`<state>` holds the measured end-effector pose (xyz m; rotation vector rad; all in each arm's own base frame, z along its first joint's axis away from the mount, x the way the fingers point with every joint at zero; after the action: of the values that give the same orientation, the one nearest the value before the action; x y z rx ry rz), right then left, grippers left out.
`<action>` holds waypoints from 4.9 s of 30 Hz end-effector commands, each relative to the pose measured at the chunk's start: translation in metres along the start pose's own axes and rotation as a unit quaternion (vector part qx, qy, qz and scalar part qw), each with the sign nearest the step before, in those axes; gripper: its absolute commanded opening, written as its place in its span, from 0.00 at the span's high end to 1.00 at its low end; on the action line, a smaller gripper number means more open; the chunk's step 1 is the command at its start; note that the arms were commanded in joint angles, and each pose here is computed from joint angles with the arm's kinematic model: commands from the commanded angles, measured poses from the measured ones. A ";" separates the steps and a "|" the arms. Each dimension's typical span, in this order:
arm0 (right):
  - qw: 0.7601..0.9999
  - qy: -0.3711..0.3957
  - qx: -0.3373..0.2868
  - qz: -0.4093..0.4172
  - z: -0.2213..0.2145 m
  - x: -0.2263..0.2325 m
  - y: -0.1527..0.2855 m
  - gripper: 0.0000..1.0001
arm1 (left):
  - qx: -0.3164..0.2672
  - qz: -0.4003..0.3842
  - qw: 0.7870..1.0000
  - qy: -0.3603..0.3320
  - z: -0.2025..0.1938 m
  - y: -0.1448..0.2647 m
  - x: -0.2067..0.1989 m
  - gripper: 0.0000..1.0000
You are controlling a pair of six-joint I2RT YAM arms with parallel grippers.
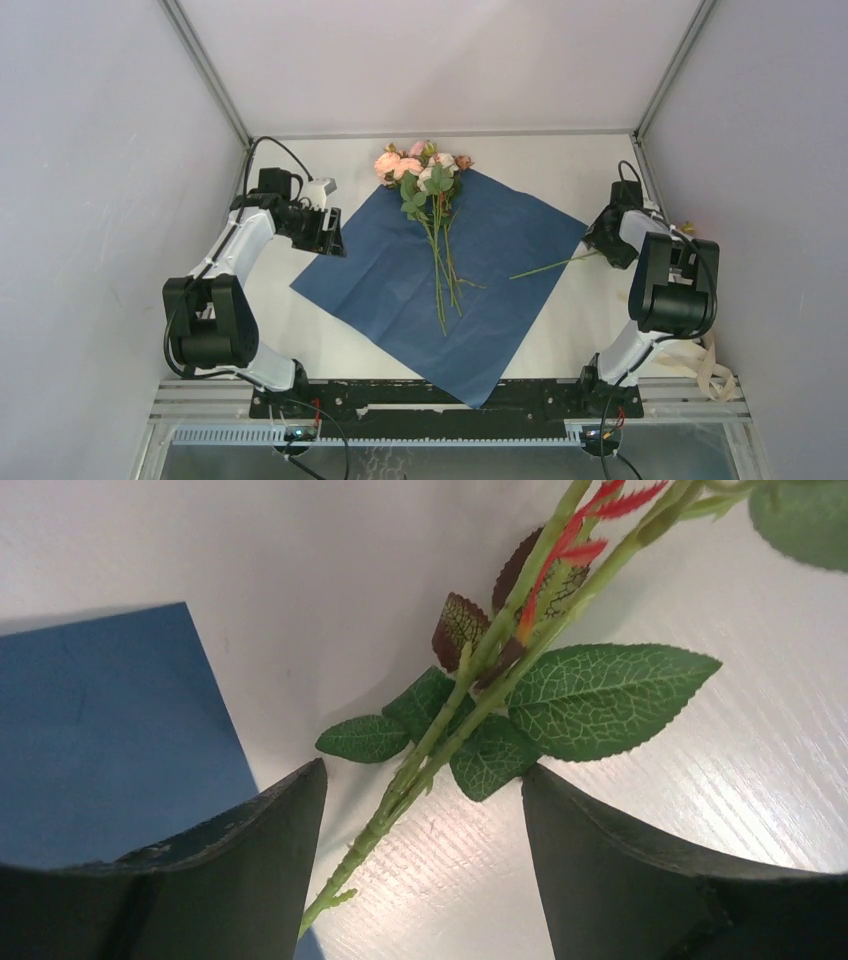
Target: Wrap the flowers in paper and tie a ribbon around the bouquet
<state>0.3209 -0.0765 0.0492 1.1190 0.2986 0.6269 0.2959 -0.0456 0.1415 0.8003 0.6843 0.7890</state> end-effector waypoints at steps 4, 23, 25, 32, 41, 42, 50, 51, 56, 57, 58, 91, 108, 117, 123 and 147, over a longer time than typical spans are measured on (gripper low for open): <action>0.998 -0.032 0.009 0.050 0.015 0.005 -0.009 0.44 | -0.006 0.001 1.000 -0.007 -0.001 0.005 -0.003 0.28; 0.865 0.241 -0.213 0.384 -0.006 0.125 0.240 1.00 | 0.001 -0.008 1.000 -0.001 -0.002 0.000 -0.004 0.28; 0.840 0.264 -0.159 0.446 -0.047 0.160 0.245 1.00 | 0.000 -0.007 1.000 -0.001 -0.002 0.002 -0.004 0.28; 0.837 0.298 -0.020 0.458 -0.146 0.247 0.204 1.00 | 0.000 0.004 1.000 -0.004 -0.002 0.004 -0.003 0.28; 0.872 0.335 0.031 0.355 -0.188 0.290 0.138 0.69 | 0.025 0.035 0.999 0.016 -0.010 -0.009 0.012 0.17; 0.873 0.337 0.034 0.351 -0.188 0.289 0.137 0.60 | 0.027 0.042 0.999 0.017 -0.011 -0.009 0.015 0.16; 0.871 0.363 0.008 0.332 -0.147 0.260 0.174 0.16 | 0.053 0.086 0.991 0.088 -0.039 -0.004 0.047 0.12; 0.877 0.359 -0.008 0.321 -0.135 0.252 0.179 0.15 | 0.056 0.079 0.990 0.103 -0.045 -0.005 0.047 0.12; 0.921 0.301 -0.054 0.243 -0.084 0.178 0.170 0.13 | 0.101 0.050 0.978 0.173 -0.084 -0.014 0.048 0.08; 0.932 0.281 -0.048 0.226 -0.076 0.160 0.160 0.13 | 0.107 0.046 0.975 0.187 -0.092 -0.016 0.049 0.07; 0.942 0.254 -0.040 0.214 -0.065 0.142 0.150 0.13 | 0.114 0.045 0.972 0.199 -0.097 -0.017 0.052 0.01; 0.928 0.055 0.157 0.333 -0.048 0.126 0.062 0.90 | 0.020 -0.021 0.993 0.112 0.022 -0.071 0.042 1.00; 0.939 0.246 0.045 0.236 -0.094 0.093 0.146 0.41 | 0.000 0.079 0.988 0.132 0.008 -0.018 0.076 0.40; 0.842 0.397 0.211 0.297 -0.256 0.088 0.201 0.41 | 0.031 0.096 0.988 -0.116 -0.012 0.028 0.004 0.30; 0.829 0.417 0.258 0.268 -0.330 0.053 0.193 0.39 | 0.050 -0.040 0.943 -0.326 -0.072 0.015 -0.092 0.24; 0.814 0.237 0.328 0.418 -0.398 0.078 0.204 0.41 | -0.059 -0.137 0.730 -0.667 -0.130 -0.048 -0.169 0.04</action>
<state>0.0940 0.3077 0.0581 1.7355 0.6196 1.6367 0.1211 -0.1470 0.0718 0.9488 -0.4638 -0.1067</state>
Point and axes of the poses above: each gripper's point midway between its finger pads, its own y axis back along the fingers, its own x axis along the line the jaws close on, z = x × y, the point moved 4 cm from there along y, back along the fingers, and after that the axes turned 10 degrees about -y, right-handed, at the moved point
